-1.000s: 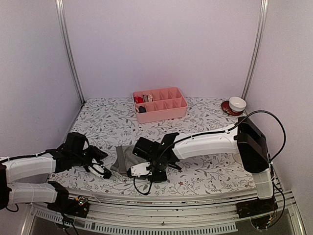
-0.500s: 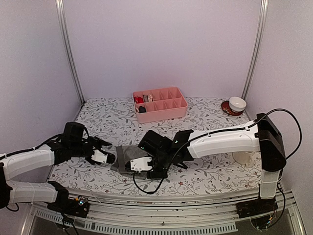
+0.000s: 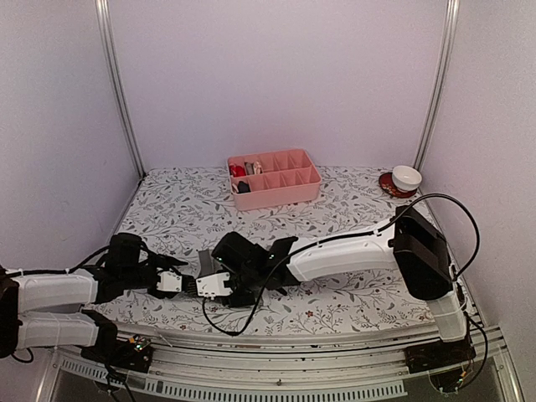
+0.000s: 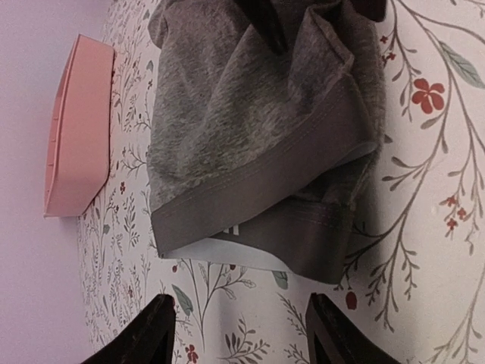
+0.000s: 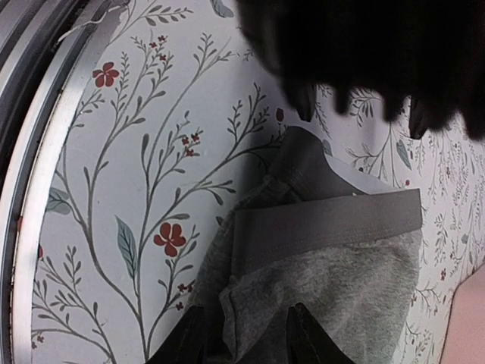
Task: Roll the underwear
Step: Fold the underwear at the center of the board, then adjust the underwear at the center of the board.
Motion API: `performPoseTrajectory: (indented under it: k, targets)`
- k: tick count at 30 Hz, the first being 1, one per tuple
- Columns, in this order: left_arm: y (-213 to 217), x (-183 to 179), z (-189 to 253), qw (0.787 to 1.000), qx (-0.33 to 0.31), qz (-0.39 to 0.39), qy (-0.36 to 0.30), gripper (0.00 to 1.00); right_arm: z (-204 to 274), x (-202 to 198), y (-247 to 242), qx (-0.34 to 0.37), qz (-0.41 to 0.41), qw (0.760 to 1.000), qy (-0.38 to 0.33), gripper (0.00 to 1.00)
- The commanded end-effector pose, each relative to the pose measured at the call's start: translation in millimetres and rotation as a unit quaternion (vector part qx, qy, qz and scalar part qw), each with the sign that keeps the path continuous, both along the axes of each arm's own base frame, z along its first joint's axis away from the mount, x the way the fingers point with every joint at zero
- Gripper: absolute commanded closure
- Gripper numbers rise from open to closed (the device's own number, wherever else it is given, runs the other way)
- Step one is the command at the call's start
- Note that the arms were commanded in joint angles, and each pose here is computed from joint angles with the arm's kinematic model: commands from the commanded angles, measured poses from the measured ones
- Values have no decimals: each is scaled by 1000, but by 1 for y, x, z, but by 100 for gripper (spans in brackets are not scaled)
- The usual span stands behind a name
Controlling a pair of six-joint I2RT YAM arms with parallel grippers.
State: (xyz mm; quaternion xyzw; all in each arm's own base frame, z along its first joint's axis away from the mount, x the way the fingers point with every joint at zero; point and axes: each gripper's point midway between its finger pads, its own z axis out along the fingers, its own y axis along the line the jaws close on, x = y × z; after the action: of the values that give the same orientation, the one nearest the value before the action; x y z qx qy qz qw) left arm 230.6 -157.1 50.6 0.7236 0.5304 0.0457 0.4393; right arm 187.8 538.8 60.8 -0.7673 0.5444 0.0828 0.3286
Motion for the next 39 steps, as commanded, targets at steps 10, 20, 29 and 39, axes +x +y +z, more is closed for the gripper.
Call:
performPoseTrajectory:
  k: [10,20,29,39]
  targets:
    - [3,7,-7,999,-8,-12,-50,61,-23,1,30,2,27,1000,-4,64]
    - [-1,-19,-15,995,17,-97,-26,67,-42,11,29,-5,-1,1000,-6,75]
    - [2,-17,-17,994,33,-98,-37,66,-46,15,27,-4,-13,1000,4,75]
    - [-4,-16,-17,992,30,-117,-28,67,-41,27,25,4,-39,999,3,98]
